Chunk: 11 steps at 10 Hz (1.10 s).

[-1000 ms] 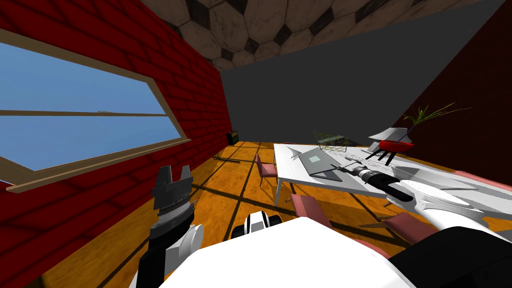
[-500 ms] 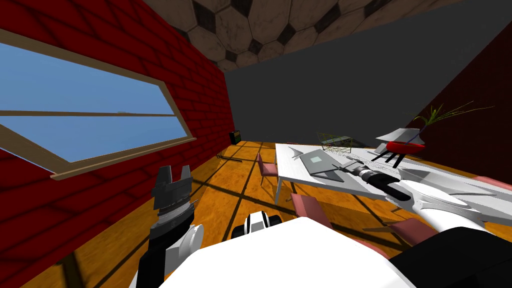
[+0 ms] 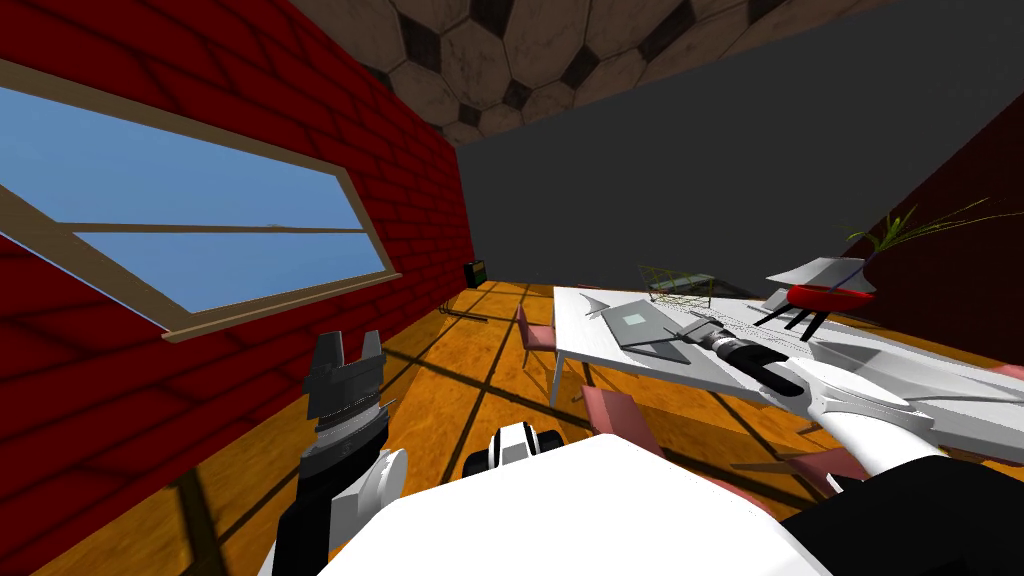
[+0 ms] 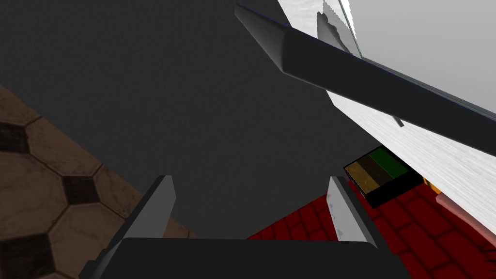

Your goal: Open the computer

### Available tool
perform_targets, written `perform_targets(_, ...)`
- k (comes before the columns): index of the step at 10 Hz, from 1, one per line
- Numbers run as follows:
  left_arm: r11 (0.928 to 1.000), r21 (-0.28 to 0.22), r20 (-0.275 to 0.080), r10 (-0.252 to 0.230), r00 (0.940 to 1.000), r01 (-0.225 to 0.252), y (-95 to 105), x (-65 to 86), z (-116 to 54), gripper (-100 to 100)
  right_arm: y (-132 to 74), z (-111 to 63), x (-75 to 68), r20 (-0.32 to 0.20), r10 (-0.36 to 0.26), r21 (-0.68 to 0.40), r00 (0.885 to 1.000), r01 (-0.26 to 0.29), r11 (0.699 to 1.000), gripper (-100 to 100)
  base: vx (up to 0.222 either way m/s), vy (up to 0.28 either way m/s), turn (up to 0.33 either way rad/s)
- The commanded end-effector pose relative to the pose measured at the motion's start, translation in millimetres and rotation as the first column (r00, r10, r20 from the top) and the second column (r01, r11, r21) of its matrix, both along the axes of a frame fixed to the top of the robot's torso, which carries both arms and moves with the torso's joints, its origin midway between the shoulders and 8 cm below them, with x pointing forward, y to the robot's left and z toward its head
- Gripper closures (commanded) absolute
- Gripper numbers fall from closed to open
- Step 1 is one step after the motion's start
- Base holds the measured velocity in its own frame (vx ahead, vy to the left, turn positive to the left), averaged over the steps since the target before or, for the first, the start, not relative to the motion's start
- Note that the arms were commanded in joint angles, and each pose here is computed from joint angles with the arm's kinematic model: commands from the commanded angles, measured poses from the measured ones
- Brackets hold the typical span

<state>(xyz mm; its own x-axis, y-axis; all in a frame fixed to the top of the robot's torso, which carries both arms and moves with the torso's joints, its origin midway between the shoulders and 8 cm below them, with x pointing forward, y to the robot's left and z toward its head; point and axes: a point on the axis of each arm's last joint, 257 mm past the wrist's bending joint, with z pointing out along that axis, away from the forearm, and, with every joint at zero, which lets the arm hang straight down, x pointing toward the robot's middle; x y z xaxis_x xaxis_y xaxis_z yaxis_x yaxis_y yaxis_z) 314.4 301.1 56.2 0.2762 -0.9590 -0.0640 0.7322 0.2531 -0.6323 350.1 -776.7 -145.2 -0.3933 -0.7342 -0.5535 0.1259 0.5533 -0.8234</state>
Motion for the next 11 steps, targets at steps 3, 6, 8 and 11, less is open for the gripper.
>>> perform_targets(3, 1.0000, 0.000, 0.000, 0.000, 1.0000, 0.000, 0.0, 0.0, 0.0, 0, -0.9, 0.4, 12.5, -0.029, -0.017, -0.114, 0.999, 0.014, 0.993, -100, -0.053, -0.025, 0.053)
perform_targets(6, 1.0000, 0.000, 0.000, 0.000, 1.0000, 0.000, 0.0, 0.0, 0.0, 0, -0.7, 3.2, 23.7, -0.050, -0.032, -0.202, 0.998, 0.021, 0.979, -100, -0.069, -0.044, 0.087)
perform_targets(8, 1.0000, 0.000, 0.000, 0.000, 1.0000, 0.000, 0.0, 0.0, 0.0, 0, -0.7, 4.5, 27.1, -0.060, -0.037, -0.238, 0.998, 0.022, 0.971, -100, -0.048, -0.018, 0.038)
perform_targets(11, 1.0000, 0.000, 0.000, 0.000, 1.0000, 0.000, 0.0, 0.0, 0.0, 0, -1.0, 8.6, 35.7, -0.077, -0.055, -0.312, 0.996, 0.028, 0.950, -100, -0.059, -0.028, 0.075)
